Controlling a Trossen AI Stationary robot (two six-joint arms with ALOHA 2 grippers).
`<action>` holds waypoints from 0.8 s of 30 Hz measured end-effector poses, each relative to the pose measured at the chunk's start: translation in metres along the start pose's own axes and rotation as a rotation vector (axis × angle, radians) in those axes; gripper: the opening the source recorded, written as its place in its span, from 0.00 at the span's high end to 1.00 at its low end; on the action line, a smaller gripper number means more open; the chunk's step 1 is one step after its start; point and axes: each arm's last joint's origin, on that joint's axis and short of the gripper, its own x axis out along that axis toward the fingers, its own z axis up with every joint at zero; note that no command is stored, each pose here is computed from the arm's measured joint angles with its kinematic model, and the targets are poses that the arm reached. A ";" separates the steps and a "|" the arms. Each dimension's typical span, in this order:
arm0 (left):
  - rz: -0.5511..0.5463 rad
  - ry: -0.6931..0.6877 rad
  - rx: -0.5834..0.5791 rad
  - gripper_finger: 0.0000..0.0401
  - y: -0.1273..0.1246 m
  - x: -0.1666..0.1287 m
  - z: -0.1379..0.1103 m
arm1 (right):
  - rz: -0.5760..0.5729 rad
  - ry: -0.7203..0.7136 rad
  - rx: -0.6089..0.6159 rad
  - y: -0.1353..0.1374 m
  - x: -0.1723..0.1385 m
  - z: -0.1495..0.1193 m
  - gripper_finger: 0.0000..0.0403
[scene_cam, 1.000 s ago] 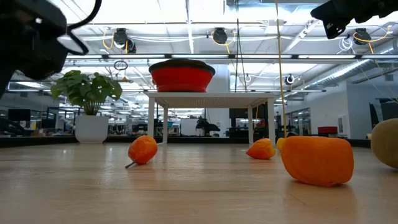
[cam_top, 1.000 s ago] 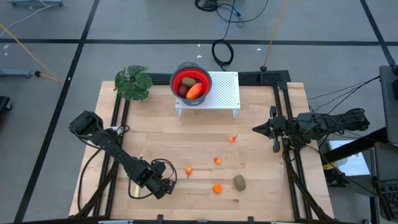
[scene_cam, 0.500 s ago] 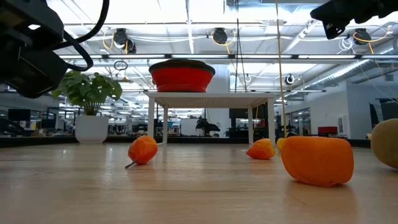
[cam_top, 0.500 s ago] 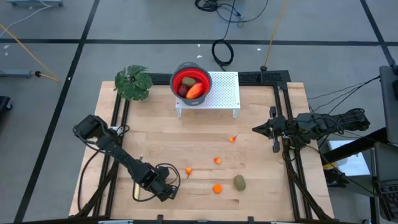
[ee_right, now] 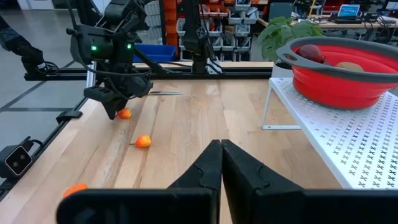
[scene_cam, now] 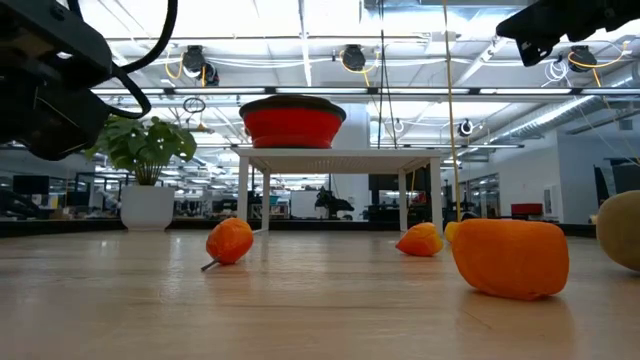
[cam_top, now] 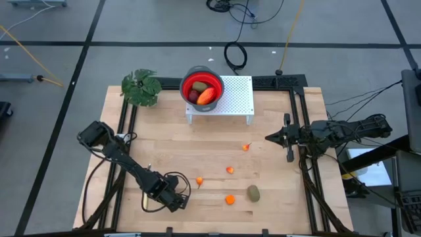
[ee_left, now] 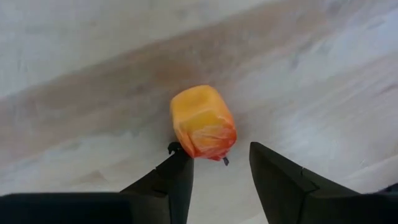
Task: Pick & Place Fruit
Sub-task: Put the pear into the red strainer bowl on the shelf
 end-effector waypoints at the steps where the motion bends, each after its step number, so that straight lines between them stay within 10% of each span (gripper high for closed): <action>1: -0.002 -0.009 -0.004 0.60 0.000 0.000 0.002 | 0.000 0.001 0.000 0.000 0.000 0.000 0.99; 24: 0.018 -0.042 -0.023 0.60 0.000 -0.001 0.007 | 0.000 0.001 0.000 0.000 0.000 0.000 0.99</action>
